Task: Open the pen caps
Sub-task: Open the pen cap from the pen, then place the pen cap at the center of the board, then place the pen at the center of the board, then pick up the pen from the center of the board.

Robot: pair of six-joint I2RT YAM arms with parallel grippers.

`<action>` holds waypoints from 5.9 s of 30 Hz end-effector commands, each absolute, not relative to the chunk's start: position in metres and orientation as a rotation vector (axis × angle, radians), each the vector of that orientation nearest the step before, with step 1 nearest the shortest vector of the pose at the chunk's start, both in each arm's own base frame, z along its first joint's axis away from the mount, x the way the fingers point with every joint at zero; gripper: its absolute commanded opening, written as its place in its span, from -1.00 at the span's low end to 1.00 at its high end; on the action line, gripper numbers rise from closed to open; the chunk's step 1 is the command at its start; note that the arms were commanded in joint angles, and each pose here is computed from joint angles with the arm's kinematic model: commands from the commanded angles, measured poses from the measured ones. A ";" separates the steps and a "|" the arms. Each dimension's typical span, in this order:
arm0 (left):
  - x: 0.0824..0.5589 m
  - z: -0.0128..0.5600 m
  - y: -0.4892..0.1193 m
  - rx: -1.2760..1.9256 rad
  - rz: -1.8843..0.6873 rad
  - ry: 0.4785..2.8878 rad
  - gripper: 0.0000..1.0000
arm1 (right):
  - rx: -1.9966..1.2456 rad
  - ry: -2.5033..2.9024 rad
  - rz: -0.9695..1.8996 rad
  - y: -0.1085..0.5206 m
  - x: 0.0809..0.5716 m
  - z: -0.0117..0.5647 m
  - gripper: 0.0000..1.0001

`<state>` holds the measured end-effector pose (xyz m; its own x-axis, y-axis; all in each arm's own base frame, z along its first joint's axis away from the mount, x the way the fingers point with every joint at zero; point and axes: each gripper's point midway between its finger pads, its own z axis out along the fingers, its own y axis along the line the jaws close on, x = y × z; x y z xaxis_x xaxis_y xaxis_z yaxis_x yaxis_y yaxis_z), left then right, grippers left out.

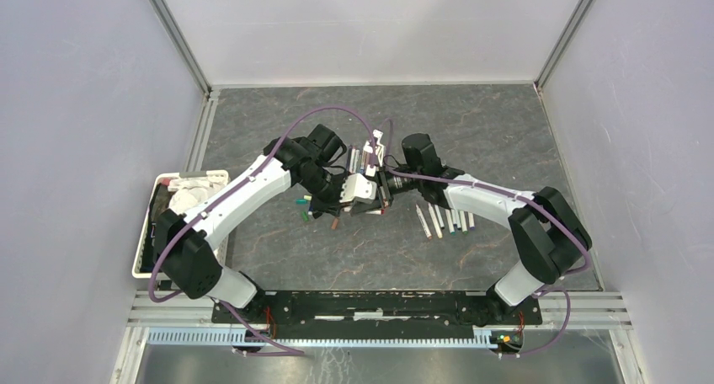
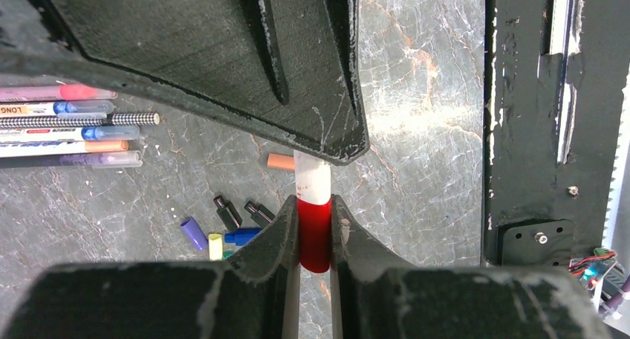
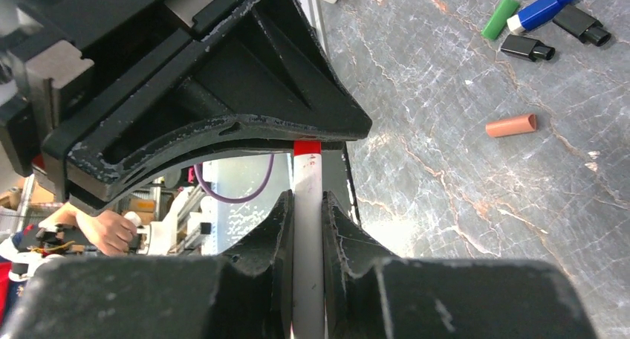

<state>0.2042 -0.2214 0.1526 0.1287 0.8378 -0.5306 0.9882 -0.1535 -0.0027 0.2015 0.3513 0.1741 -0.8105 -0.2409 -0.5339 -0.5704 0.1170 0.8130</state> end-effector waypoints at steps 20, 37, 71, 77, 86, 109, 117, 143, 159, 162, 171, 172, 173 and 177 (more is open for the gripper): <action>0.281 0.134 -0.127 2.019 -0.237 1.914 -0.95 | -0.811 2.235 1.302 0.273 0.228 0.136 -1.00; 0.313 0.058 -0.178 1.543 -0.466 2.187 -0.90 | -0.131 2.261 0.314 0.139 0.290 0.105 -1.00; 0.372 0.225 -0.159 1.146 -0.274 2.121 1.00 | -0.068 2.351 0.071 0.110 0.299 0.035 -0.60; 0.398 0.290 -0.107 0.771 -0.037 1.998 1.00 | -0.062 2.349 0.077 0.110 0.297 0.035 -0.47; 0.379 0.280 -0.113 0.840 -0.131 2.031 1.00 | -0.046 2.316 0.083 0.109 0.299 0.053 -0.34; 0.344 0.231 -0.114 0.770 -0.336 2.197 1.00 | -0.265 2.300 0.234 0.288 0.402 0.098 -0.03; 0.329 0.218 -0.116 0.776 -0.419 2.227 1.00 | -0.282 2.341 0.236 0.318 0.424 0.068 -0.04; 0.325 0.217 -0.116 0.812 -0.424 2.225 1.00 | -0.227 2.409 0.078 0.299 0.441 0.026 -0.30; 0.323 0.221 -0.123 0.817 -0.478 2.224 1.00 | -0.107 2.423 0.155 0.266 0.425 0.031 -0.88; 0.322 0.222 -0.125 0.816 -0.495 2.221 1.00 | -0.047 2.375 0.289 0.266 0.419 0.049 -1.00; 0.313 0.225 -0.136 0.829 -0.590 2.210 1.00 | 0.030 2.143 0.566 0.272 0.392 0.139 -1.00; 0.311 0.226 -0.138 0.835 -0.607 2.204 1.00 | 0.043 2.105 0.599 0.273 0.387 0.152 -1.00; 0.310 0.226 -0.140 0.840 -0.627 2.198 1.00 | 0.049 2.068 0.631 0.274 0.380 0.162 -1.00; 0.297 0.229 -0.156 0.867 -0.756 2.169 1.00 | 0.095 1.907 0.755 0.280 0.352 0.199 -1.00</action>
<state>0.3109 -0.1362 0.2085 -0.5642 0.4136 -0.7146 0.7154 0.6770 -0.1729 0.3627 0.2643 0.1455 -0.5863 0.2240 -0.7785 -0.2021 0.8902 0.4084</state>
